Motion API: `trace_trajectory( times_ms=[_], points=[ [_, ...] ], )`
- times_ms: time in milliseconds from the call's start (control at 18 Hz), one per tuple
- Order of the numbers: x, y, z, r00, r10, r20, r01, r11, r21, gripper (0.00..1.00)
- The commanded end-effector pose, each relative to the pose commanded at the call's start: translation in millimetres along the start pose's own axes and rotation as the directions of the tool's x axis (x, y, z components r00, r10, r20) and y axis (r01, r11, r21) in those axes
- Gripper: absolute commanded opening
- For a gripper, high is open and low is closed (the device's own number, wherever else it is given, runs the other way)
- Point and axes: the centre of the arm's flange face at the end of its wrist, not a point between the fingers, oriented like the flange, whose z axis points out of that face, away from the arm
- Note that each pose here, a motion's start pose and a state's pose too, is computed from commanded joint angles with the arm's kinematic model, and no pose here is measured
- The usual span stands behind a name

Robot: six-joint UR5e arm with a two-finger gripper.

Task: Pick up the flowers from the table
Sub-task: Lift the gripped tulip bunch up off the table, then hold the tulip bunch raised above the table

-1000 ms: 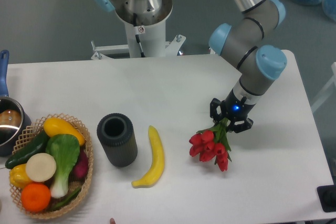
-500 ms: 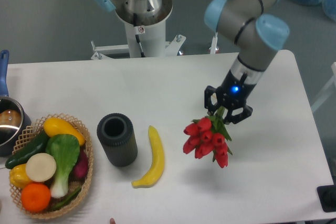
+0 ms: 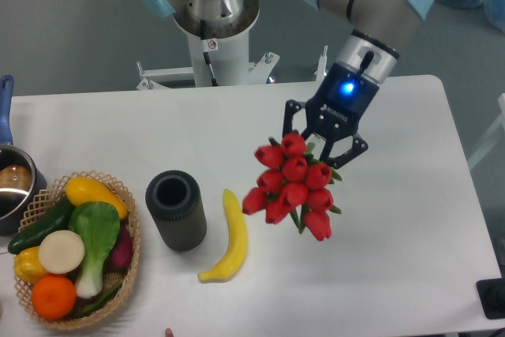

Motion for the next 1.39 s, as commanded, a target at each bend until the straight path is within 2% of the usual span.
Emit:
trace_trajectory(
  times_ms=[167, 389, 1389],
  points=[
    [7, -10, 3, 0.999, 0.008, -0.046, -0.005, 0.997, 0.08, 0.41],
    [7, -2, 3, 0.998, -0.011, -0.062, 0.017, 0.994, 0.107, 0.41],
    [3, 3, -20, 0.998, -0.04, -0.043, 0.046, 0.987, 0.154, 0.41]
  ],
)
